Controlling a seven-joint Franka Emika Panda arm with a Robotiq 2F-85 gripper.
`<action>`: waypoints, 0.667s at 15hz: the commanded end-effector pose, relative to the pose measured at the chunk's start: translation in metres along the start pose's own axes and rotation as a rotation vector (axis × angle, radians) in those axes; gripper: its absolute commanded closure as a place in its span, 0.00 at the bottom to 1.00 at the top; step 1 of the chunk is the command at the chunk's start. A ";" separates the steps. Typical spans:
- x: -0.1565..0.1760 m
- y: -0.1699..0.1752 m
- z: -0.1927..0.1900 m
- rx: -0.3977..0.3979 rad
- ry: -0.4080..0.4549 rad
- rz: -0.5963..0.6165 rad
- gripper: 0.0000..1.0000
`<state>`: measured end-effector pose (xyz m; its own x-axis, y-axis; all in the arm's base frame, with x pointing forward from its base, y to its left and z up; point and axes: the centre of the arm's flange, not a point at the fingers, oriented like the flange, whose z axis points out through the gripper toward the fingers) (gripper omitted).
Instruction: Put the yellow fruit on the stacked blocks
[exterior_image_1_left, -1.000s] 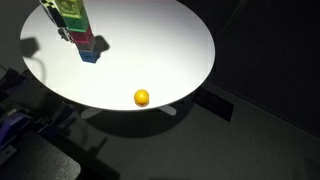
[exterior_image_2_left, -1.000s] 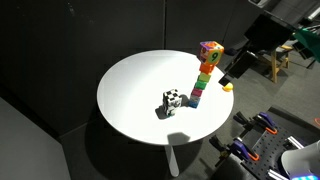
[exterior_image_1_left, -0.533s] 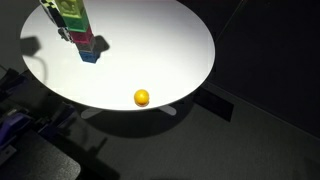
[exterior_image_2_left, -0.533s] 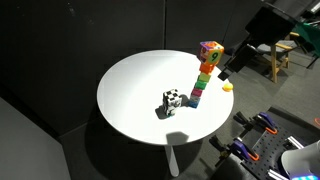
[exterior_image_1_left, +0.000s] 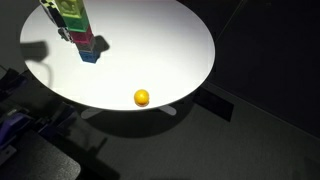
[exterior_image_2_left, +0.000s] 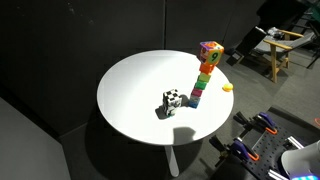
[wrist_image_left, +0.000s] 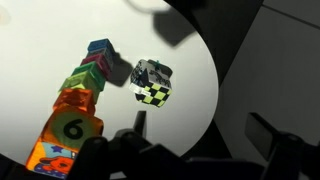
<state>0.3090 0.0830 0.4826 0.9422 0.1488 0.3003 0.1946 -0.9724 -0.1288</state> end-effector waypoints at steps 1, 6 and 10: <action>0.000 0.014 -0.026 -0.044 -0.051 0.068 0.00; 0.000 0.037 -0.051 -0.054 -0.112 0.127 0.00; 0.004 0.062 -0.067 -0.072 -0.100 0.183 0.00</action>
<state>0.3033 0.0299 0.5211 0.9821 0.0290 0.1859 0.0507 -0.9923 -0.1132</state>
